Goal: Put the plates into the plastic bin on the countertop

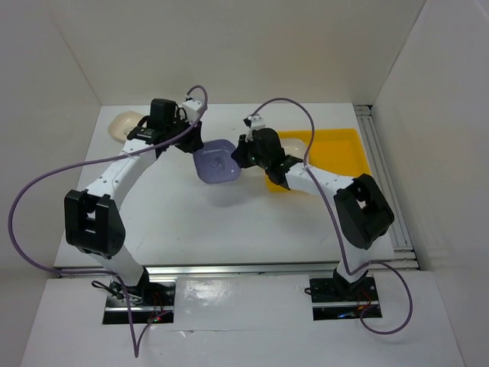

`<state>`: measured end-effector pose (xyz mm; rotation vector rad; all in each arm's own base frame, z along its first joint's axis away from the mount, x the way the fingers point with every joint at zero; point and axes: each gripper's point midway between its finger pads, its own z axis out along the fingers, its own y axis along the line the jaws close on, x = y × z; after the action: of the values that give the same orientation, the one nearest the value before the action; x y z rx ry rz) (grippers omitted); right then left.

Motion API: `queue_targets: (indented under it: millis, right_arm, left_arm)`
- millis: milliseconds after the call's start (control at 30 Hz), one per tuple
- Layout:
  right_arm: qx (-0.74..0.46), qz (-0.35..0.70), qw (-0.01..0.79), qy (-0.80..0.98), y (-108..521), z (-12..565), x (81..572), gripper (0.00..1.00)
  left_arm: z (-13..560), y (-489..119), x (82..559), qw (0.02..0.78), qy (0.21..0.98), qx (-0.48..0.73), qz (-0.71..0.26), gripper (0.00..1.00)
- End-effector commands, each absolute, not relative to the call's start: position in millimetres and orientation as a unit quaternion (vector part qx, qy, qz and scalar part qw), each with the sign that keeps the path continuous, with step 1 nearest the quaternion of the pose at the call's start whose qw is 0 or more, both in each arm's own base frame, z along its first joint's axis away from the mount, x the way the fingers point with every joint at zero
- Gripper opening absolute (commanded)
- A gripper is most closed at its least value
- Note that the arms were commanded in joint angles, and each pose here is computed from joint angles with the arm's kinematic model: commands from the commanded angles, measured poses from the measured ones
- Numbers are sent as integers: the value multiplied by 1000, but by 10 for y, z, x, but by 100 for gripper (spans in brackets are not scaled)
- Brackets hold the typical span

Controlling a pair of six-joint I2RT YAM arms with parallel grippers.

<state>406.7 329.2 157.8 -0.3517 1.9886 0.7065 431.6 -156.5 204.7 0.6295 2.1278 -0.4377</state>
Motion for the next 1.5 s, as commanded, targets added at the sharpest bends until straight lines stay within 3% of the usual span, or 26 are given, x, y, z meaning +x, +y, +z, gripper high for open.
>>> queue_targets:
  millis: [0,33,100,433,767,800,833,867,900,1200,1467]
  right_arm:
    - [-137,277,510,803,3269,1922,4177,2]
    - [-130,267,511,807,3218,1931,4180,2]
    - [-104,226,524,815,2949,2001,4299,0]
    - [-21,126,546,828,1450,1939,4594,0]
    - [-1,88,544,834,799,1694,4943,2]
    - [-4,93,553,828,826,1796,5009,10]
    - [0,91,558,825,776,1853,5041,31]
    - [0,90,553,828,777,1813,5054,85]
    - [0,90,553,828,778,1812,5054,100]
    - [-18,133,590,796,1222,2229,4875,100]
    - [-59,173,564,805,1717,1935,4538,100]
  left_arm:
    - [2525,-1609,4395,488,821,235,-180,43]
    - [2523,-1596,4403,488,822,233,-176,70]
    - [2570,-1562,4428,493,822,224,-177,100]
    - [2420,-891,4859,475,859,147,-121,100]
    - [2319,-208,5479,484,867,106,-51,100]
    - [2277,-166,5581,484,868,101,-41,100]
    - [2353,-162,5595,489,865,105,-38,100]
    - [2216,-73,5670,480,871,97,-32,100]
    - [2175,-72,5702,476,873,96,-32,100]
    - [1921,386,5990,474,880,32,-25,100]
    - [1488,463,6201,443,895,7,-51,100]
